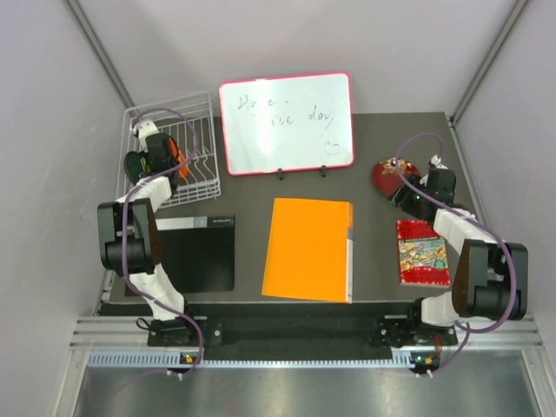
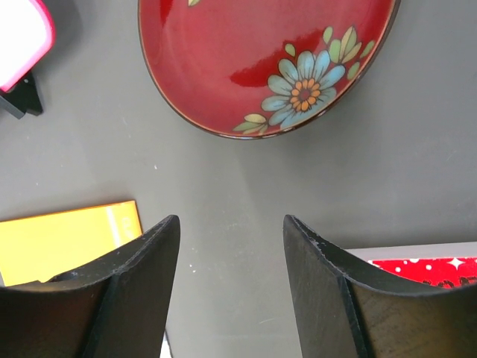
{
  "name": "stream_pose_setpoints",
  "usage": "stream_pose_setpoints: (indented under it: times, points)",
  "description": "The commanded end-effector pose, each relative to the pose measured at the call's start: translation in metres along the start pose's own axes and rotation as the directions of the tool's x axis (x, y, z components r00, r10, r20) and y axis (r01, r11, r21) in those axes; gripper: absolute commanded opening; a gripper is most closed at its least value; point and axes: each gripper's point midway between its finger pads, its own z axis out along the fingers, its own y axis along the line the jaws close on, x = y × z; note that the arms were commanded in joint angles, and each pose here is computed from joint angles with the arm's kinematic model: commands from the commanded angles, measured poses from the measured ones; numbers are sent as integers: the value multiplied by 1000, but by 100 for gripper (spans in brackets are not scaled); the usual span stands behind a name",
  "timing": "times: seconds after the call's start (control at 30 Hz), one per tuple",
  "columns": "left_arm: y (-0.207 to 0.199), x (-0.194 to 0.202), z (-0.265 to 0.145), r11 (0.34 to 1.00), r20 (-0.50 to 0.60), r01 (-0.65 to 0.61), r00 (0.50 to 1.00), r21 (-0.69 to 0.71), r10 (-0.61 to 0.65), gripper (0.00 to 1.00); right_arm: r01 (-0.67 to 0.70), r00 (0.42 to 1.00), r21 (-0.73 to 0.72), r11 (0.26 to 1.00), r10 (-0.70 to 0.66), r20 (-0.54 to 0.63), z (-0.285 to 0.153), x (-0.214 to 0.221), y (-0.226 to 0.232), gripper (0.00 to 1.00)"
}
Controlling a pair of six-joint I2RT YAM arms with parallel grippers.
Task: Unload the plates from the dish rack
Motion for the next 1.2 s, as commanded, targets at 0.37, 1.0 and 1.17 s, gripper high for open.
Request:
stream_pose_setpoints:
  times: [0.37, 1.0, 1.17]
  points:
    - [-27, -65, -78, 988, 233, -132, 961, -83, 148, 0, 63, 996, 4, 998, -63, 62, -28, -8, 12, 69]
    - [-102, -80, -197, 939, 142, 32, 986, 343, -86, 0, 98, 982, -234, 967, -56, 180, -101, -25, 82, 78]
    - [-174, -45, -256, 681, -96, 187, 981, 708, -170, 0, 170, 980, -521, 837, -88, 178, -121, -4, 173, 80]
